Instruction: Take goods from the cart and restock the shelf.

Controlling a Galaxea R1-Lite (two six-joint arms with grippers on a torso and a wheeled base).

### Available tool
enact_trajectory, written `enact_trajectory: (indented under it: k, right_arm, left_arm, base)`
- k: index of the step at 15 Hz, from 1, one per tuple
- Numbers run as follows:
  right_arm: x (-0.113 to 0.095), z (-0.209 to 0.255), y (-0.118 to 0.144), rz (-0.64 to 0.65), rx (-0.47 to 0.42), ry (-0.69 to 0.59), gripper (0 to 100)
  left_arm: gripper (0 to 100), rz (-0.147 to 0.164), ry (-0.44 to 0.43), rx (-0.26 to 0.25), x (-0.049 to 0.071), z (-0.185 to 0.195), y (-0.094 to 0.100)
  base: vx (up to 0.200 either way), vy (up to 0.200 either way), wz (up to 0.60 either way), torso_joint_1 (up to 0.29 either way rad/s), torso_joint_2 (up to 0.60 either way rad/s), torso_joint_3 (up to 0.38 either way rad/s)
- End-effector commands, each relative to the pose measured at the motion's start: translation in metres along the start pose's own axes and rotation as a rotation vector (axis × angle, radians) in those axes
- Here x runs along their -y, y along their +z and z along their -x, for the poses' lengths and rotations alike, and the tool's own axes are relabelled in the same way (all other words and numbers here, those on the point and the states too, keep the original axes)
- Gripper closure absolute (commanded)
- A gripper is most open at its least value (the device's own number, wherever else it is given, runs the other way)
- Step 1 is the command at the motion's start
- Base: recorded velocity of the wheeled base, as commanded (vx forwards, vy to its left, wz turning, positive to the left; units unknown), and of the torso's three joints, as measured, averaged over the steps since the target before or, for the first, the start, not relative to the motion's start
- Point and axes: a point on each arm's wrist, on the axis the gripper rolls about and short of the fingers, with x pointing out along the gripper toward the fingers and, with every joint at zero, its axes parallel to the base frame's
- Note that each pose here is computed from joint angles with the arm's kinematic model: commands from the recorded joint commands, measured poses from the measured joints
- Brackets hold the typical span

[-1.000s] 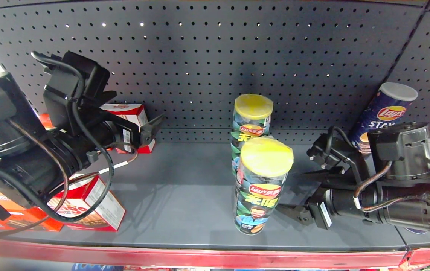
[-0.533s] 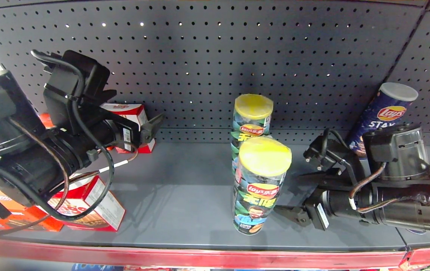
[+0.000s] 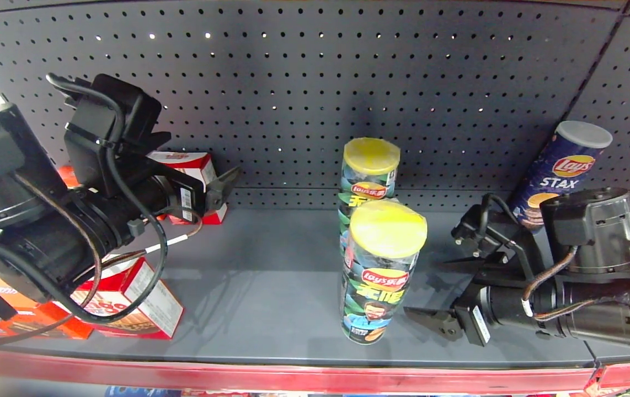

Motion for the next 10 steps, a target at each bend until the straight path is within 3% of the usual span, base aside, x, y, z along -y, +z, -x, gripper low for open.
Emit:
enact_trajectory:
  k: [1,7,10]
  right_arm:
    - [-0.001,-0.004,0.005,0.006,0.007,0.008,0]
    - [0.0,-0.003,0.006,0.002,0.014,0.001,0]
    - [0.009,0.023,0.017,-0.007,0.112,-0.051,0]
  left_arm:
    - [0,0.0,0.001,-0.001,0.0,0.0,0.0]
    - [0,0.0,0.001,-0.001,0.0,0.0,0.0]
    - [0,-0.002,-0.001,-0.001,0.0,0.0,0.0]
  base:
    - [0.0,0.0,0.0,0.0,0.0,0.0]
    - [0.0,0.0,0.0,0.0,0.0,0.0]
    - [0.0,0.0,0.0,0.0,0.0,0.0]
